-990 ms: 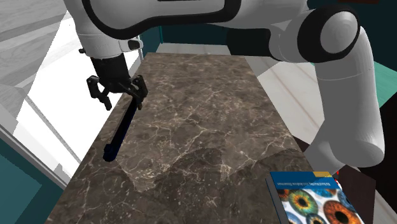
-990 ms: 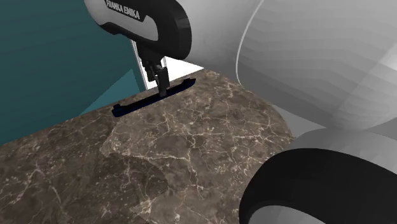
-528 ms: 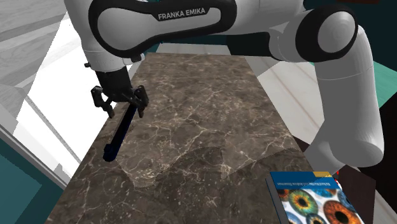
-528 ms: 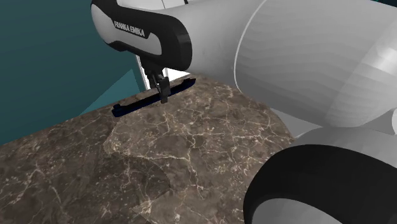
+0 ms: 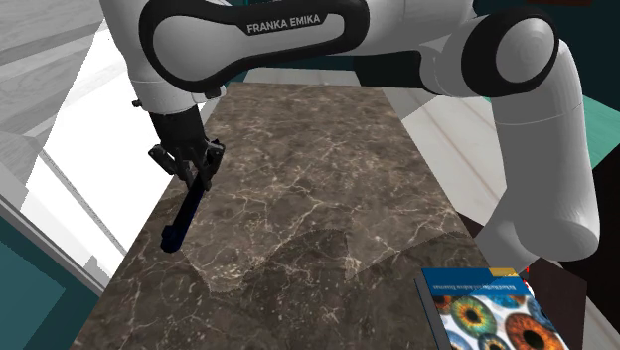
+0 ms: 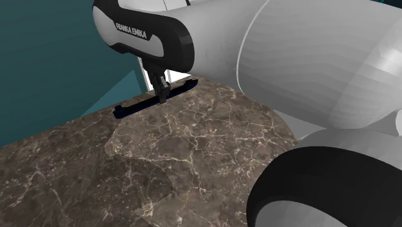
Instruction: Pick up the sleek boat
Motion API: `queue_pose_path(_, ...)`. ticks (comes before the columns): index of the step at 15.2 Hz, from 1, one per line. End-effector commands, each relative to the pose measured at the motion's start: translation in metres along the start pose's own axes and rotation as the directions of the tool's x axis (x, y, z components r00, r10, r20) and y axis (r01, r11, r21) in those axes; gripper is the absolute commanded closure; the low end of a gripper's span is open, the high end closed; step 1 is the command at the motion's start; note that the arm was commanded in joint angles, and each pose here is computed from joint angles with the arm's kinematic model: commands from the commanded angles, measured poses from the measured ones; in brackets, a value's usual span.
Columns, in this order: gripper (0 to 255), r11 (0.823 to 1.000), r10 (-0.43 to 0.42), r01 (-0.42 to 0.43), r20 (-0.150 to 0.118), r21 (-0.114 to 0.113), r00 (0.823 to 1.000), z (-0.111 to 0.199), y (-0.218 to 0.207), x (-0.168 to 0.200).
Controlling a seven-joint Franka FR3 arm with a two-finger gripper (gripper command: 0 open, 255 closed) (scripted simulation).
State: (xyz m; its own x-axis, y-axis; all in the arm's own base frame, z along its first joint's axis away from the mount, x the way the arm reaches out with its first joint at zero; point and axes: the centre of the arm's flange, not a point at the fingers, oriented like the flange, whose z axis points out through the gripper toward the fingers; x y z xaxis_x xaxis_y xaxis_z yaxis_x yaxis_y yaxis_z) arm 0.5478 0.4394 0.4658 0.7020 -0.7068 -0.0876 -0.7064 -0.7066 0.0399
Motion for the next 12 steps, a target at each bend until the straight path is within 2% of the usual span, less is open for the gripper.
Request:
queue_pose_path(1,255,1.0,0.0,0.0,0.0,0.0,1.0,0.0,0.0,0.0)
queue_pose_path(12,255,1.0,0.0,0.0,0.0,0.0,1.0,-0.053,0.002,-0.005)
